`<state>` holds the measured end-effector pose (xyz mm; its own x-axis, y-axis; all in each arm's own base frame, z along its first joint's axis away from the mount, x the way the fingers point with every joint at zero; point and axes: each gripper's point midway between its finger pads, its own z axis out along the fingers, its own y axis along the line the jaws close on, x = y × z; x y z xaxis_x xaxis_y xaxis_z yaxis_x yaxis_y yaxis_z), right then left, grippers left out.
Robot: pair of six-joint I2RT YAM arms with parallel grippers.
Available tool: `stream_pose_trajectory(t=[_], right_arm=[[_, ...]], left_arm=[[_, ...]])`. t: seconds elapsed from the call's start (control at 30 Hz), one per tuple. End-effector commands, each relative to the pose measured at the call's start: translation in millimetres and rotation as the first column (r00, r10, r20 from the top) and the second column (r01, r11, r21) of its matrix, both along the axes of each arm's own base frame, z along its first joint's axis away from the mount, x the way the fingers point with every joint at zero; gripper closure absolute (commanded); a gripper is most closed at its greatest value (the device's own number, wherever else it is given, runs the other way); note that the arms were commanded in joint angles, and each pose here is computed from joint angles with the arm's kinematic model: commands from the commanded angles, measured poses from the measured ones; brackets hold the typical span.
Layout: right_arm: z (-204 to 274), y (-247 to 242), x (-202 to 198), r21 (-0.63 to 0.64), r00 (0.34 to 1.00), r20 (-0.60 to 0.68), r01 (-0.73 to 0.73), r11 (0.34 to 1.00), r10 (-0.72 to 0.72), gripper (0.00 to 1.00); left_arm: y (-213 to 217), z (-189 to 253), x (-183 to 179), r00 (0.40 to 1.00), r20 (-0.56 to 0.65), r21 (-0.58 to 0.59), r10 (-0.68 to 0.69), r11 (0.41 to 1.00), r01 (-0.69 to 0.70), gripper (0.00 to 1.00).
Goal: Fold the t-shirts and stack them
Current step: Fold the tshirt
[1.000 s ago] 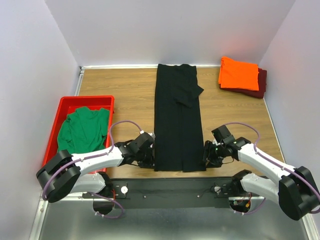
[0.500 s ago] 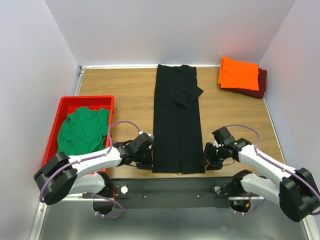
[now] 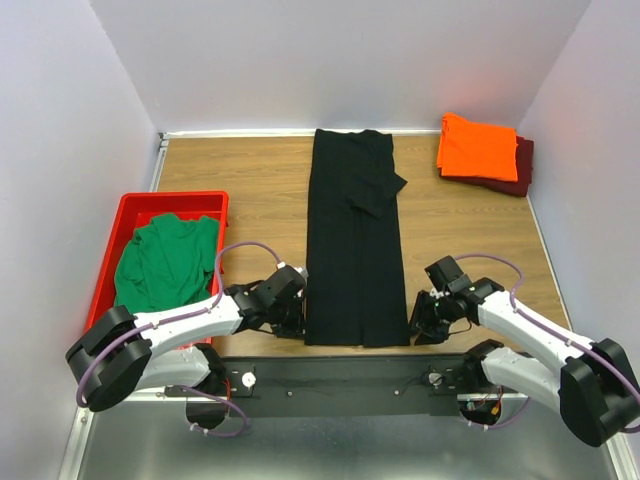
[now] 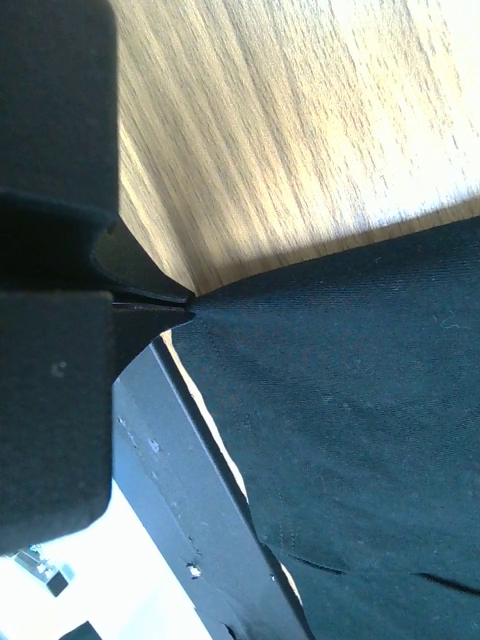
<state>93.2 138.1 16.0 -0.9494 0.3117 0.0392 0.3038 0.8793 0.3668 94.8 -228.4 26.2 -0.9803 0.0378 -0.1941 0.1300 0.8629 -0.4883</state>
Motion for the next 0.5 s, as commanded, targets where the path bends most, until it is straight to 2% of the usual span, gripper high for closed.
stream_pose_trajectory(t=[0.0, 0.17, 0.33, 0.47], right_arm=[[-1, 0, 10, -0.019, 0.999, 0.022, 0.025, 0.999, -0.025, 0.57], [-9, 6, 7, 0.015, 0.999, 0.000, 0.033, 0.999, -0.033, 0.63], [3, 11, 20, 0.038, 0.997, 0.059, 0.043, 0.998, -0.045, 0.69], [23, 17, 41, 0.054, 0.990, 0.135, 0.043, 0.998, -0.050, 0.90]], left_arm=[[-5, 9, 1, 0.999, 0.023, -0.015, -0.028, 0.999, 0.028, 1.00], [-4, 9, 2, 0.999, 0.030, -0.009, -0.030, 0.999, 0.030, 1.00], [-7, 14, 7, 0.998, 0.046, -0.009, -0.033, 0.999, 0.033, 1.00], [-13, 29, 22, 0.994, 0.103, -0.003, -0.030, 1.000, 0.030, 1.00]])
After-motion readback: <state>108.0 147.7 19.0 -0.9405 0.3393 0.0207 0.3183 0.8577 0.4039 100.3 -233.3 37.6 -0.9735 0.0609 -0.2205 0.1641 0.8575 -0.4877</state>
